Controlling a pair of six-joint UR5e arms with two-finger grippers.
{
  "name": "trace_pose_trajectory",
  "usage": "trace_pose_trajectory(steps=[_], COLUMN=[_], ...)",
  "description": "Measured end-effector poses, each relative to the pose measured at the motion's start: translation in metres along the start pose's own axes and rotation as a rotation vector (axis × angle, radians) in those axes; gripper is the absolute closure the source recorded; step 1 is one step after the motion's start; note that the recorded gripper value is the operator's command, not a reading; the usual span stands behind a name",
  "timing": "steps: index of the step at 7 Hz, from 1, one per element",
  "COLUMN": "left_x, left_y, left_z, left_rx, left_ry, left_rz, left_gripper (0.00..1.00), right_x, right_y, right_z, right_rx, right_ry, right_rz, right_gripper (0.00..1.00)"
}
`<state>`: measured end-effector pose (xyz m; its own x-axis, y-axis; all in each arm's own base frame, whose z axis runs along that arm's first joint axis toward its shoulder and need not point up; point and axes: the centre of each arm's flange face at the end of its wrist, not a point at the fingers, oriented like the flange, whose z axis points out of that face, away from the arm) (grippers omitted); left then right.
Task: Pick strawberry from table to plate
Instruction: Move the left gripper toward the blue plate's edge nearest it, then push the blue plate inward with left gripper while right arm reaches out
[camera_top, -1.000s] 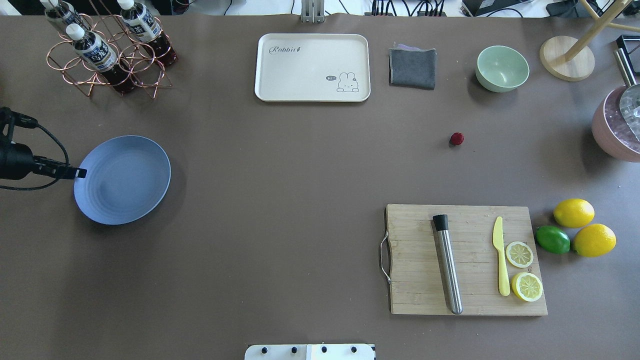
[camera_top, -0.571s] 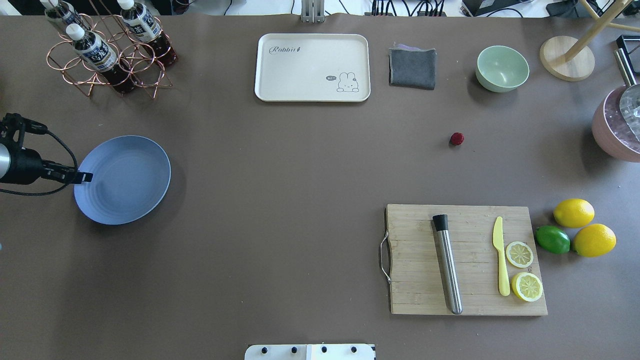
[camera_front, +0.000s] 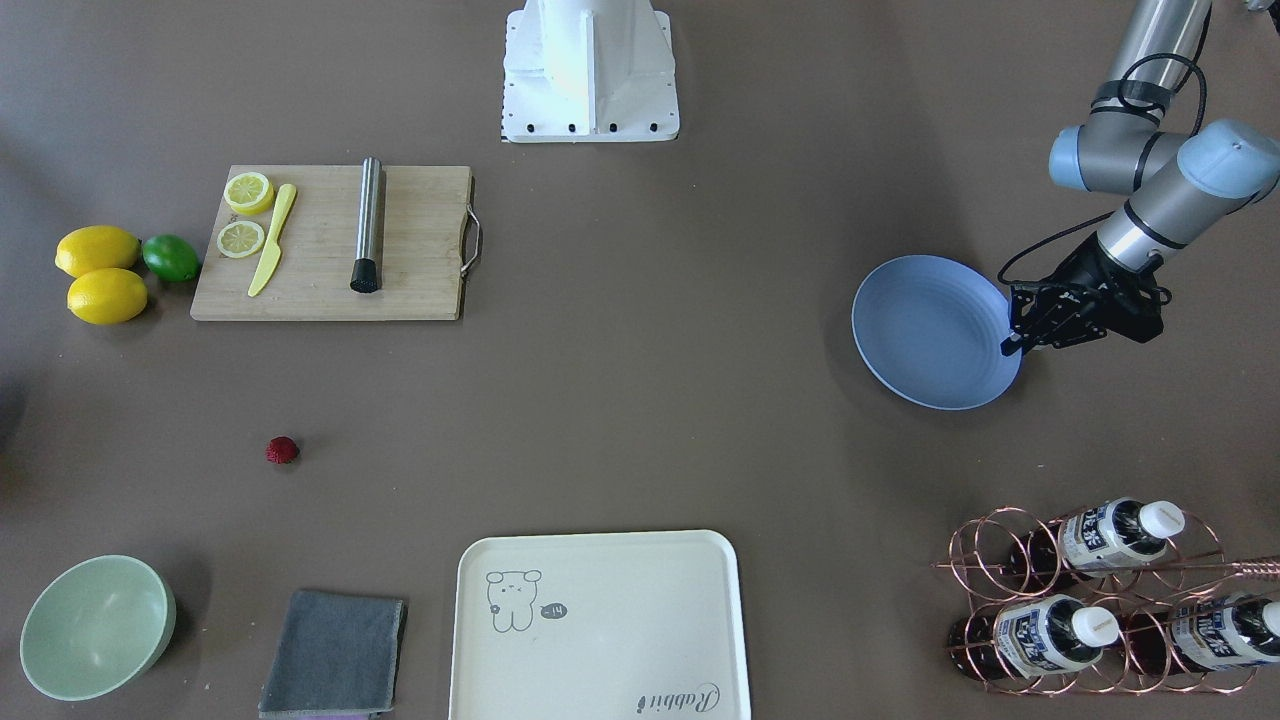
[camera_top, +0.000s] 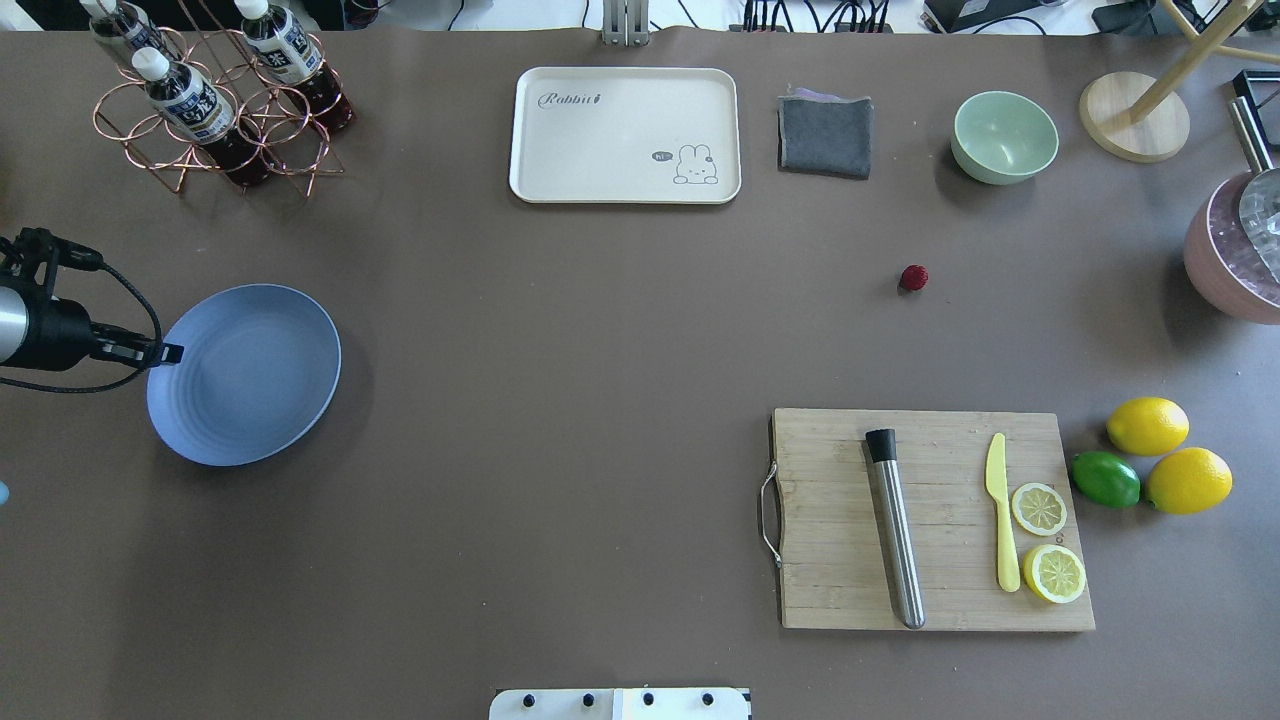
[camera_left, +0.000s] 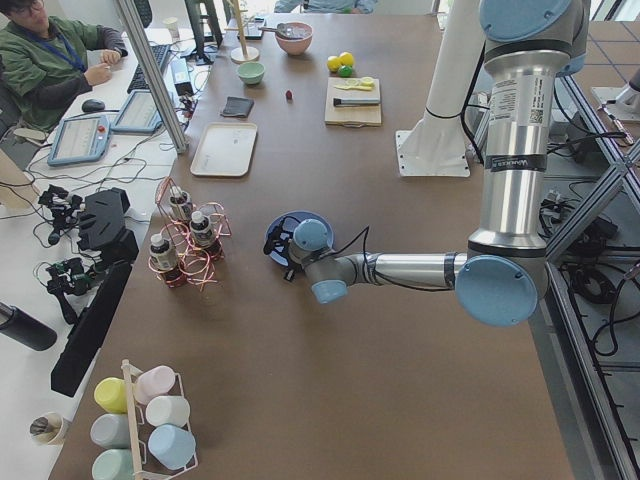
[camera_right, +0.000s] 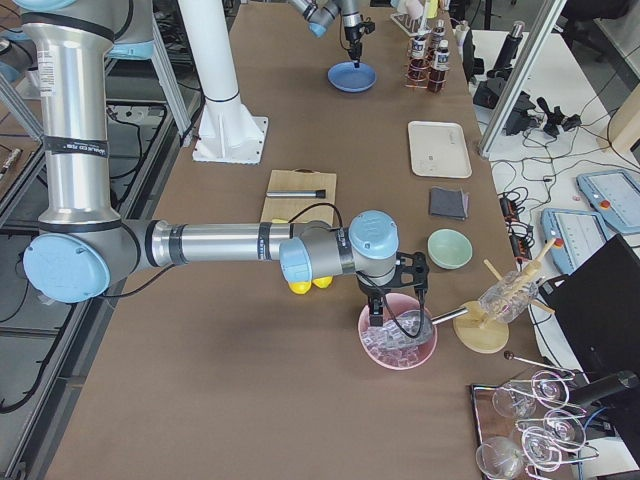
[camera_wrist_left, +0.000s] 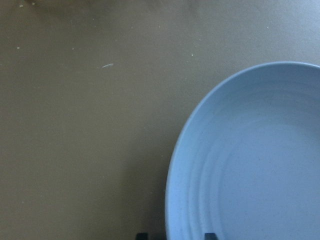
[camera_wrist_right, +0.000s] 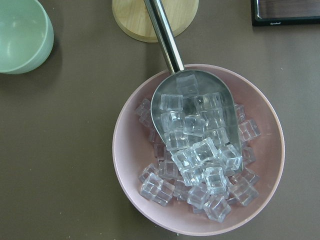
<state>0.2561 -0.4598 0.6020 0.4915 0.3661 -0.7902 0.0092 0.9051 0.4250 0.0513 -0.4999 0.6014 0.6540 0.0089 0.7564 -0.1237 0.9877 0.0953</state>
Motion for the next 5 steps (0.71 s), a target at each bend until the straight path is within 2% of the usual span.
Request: trace_pose_trajectory(steps=[2, 3, 5], left_x=[0.015, 0.029, 0.068], left_y=[-0.012, -0.03, -0.078], left_z=[-0.008, -0.013, -0.013], left_rx=[-0.05, -0.06, -0.064], left_ry=[0.091, 0.138, 0.183], left_rz=[-0.07, -0.125, -0.191], left_gripper=[1.0, 1.0, 1.0], right_x=[-0.006, -0.013, -0.05], right_y=[-0.006, -0.013, -0.037], right_z=[-0.004, -0.008, -0.009], right_rx=[0.007, 0.014, 0.018], right_ry=[-0.007, -0.02, -0.045], right_rz=[-0.009, -0.012, -0.008], right_gripper=[0.0, 0.0, 0.0])
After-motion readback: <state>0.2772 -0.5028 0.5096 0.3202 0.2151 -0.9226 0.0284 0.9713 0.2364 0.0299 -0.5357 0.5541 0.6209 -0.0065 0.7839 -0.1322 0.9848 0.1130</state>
